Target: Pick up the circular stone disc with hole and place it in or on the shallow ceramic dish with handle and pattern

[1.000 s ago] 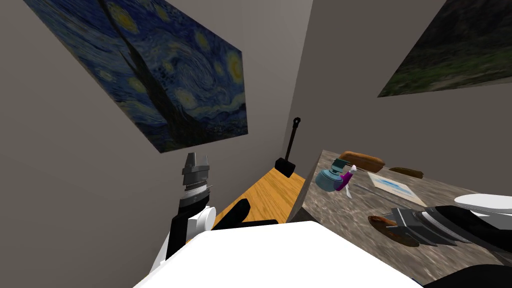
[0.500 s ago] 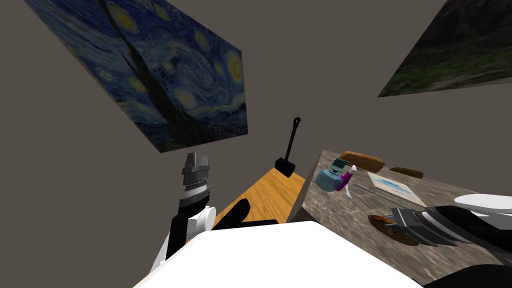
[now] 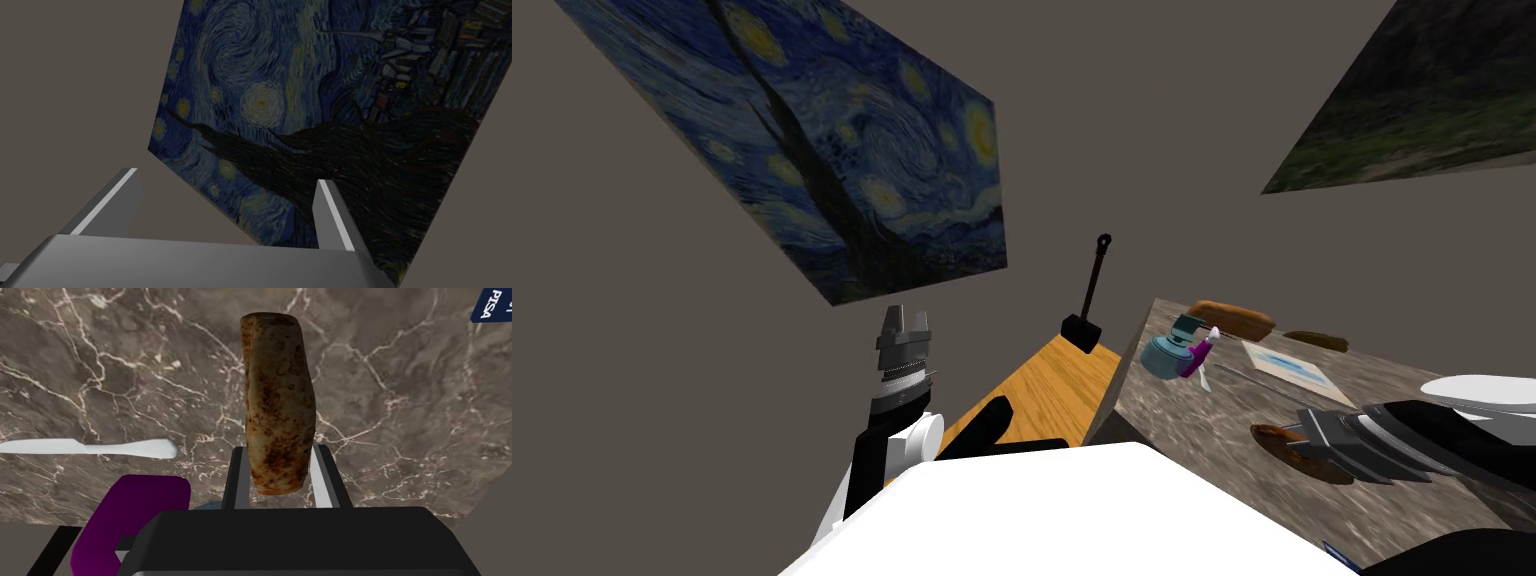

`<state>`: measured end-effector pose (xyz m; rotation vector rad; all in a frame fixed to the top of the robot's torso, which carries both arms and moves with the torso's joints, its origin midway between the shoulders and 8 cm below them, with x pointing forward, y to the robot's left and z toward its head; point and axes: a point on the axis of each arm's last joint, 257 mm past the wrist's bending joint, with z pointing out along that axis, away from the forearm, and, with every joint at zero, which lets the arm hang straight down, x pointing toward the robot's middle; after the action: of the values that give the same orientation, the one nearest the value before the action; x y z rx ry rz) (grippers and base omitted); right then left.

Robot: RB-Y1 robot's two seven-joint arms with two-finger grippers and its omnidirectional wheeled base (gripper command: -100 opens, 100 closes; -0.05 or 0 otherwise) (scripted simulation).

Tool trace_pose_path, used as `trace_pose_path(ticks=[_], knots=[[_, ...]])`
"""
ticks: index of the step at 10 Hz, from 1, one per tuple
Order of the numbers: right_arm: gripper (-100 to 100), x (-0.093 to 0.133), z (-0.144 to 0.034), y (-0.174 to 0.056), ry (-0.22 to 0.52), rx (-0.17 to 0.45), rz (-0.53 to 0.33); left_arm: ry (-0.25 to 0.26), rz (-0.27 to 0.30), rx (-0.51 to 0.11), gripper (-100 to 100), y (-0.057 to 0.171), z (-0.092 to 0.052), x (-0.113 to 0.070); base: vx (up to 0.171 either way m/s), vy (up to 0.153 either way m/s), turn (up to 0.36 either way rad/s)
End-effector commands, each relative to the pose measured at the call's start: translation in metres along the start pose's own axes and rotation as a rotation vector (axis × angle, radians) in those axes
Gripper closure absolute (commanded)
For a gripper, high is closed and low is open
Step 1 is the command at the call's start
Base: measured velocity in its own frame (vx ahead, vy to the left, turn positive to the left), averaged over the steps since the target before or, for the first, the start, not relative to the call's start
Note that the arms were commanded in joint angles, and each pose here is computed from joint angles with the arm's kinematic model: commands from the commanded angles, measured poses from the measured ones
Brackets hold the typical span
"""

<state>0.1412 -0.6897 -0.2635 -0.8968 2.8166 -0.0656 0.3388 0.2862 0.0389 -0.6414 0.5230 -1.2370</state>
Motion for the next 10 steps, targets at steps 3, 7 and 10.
trace_pose_path(ticks=[3,7,10], knots=[[100,0.005,-0.022,-0.019,0.076,0.040,-0.087,0.000,0.000,0.000,0,0.000,0.000,0.000,-0.082,0.011,0.110],[100,0.009,-0.042,-0.032,0.147,0.059,-0.164,0.000,0.000,0.000,0,0.000,0.000,0.000,-0.073,0.014,0.058],[100,0.009,-0.056,-0.040,0.191,0.067,-0.210,0.000,0.000,0.000,0,0.000,0.000,0.000,-0.055,0.006,0.017]])
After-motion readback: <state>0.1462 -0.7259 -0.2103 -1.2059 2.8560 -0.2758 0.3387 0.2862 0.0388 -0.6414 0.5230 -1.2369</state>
